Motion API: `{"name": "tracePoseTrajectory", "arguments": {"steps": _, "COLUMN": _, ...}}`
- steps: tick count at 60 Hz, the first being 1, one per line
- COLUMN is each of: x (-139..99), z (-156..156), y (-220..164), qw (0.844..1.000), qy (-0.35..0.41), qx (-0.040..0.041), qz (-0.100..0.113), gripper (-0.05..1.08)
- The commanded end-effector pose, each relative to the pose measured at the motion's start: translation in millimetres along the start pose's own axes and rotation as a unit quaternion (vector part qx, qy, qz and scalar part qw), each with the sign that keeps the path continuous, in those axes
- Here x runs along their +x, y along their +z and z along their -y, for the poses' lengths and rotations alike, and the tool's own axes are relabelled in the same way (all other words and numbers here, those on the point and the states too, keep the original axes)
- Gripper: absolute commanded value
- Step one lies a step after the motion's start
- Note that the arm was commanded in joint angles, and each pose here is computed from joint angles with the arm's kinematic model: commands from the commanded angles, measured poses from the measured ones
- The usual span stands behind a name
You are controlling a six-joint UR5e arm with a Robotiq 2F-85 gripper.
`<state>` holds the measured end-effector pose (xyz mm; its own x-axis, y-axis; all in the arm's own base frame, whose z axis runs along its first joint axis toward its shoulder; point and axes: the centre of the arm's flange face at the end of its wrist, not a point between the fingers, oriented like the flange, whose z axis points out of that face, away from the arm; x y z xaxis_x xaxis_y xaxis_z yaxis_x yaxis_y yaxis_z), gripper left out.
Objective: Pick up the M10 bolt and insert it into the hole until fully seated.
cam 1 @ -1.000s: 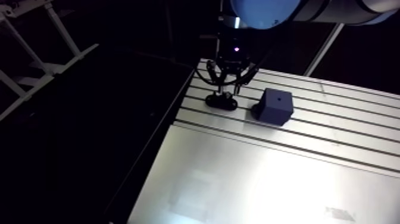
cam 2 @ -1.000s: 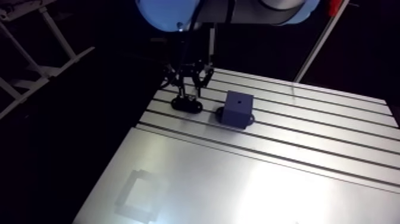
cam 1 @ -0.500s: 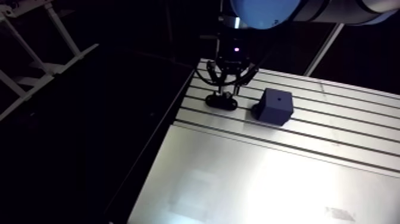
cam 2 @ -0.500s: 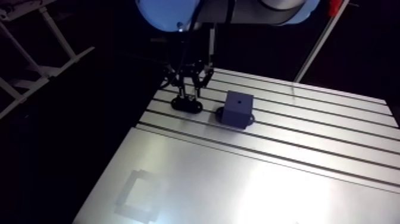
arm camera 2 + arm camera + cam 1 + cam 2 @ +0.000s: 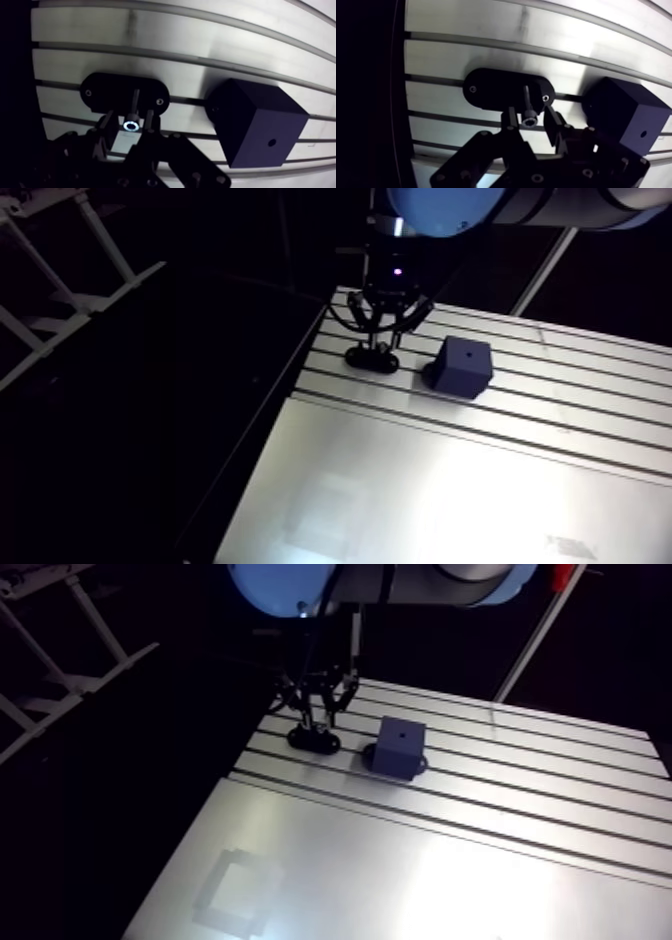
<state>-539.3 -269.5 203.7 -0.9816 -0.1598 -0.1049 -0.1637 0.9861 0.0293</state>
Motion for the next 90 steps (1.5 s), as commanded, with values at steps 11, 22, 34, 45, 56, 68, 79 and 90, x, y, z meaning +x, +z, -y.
{"name": "tracePoseTrajectory", "arguments": {"steps": 11, "x": -0.8, "z": 0.8, "y": -0.7, "qw": 1.0, "qy": -0.001, "qx": -0.0001, "qz": 0.001, "gripper": 0.62}}
{"name": "tracePoseTrajectory", "arguments": {"steps": 22, "x": -0.9, "z": 1.0, "y": -0.6, "qw": 1.0, "qy": -0.001, "qx": 0.0006, "qz": 0.001, "gripper": 0.65}}
{"name": "tracePoseTrajectory", "arguments": {"steps": 34, "x": -0.9, "z": 1.0, "y": -0.6, "qw": 1.0, "qy": -0.001, "qx": 0.0006, "qz": 0.001, "gripper": 0.66}}
{"name": "tracePoseTrajectory", "arguments": {"steps": 45, "x": -1.2, "z": 1.0, "y": 0.0, "qw": 1.0, "qy": -0.001, "qx": 0.0006, "qz": 0.001, "gripper": 0.67}}
{"name": "tracePoseTrajectory", "arguments": {"steps": 56, "x": -1.2, "z": 1.0, "y": 0.8, "qw": 1.0, "qy": -0.001, "qx": 0.0005, "qz": 0.003, "gripper": 0.69}}
{"name": "tracePoseTrajectory", "arguments": {"steps": 68, "x": -0.8, "z": 0.8, "y": 0.1, "qw": 1.0, "qy": -0.001, "qx": -0.0002, "qz": 0.002, "gripper": 0.72}}
{"name": "tracePoseTrajectory", "arguments": {"steps": 79, "x": -0.9, "z": 0.8, "y": -0.6, "qw": 1.0, "qy": 0.003, "qx": -0.0002, "qz": 0.001, "gripper": 0.75}}
{"name": "tracePoseTrajectory", "arguments": {"steps": 90, "x": 2.2, "z": -0.6, "y": -10.5, "qw": 1.0, "qy": 0.005, "qx": -0.003, "qz": 0.001, "gripper": 0.81}}
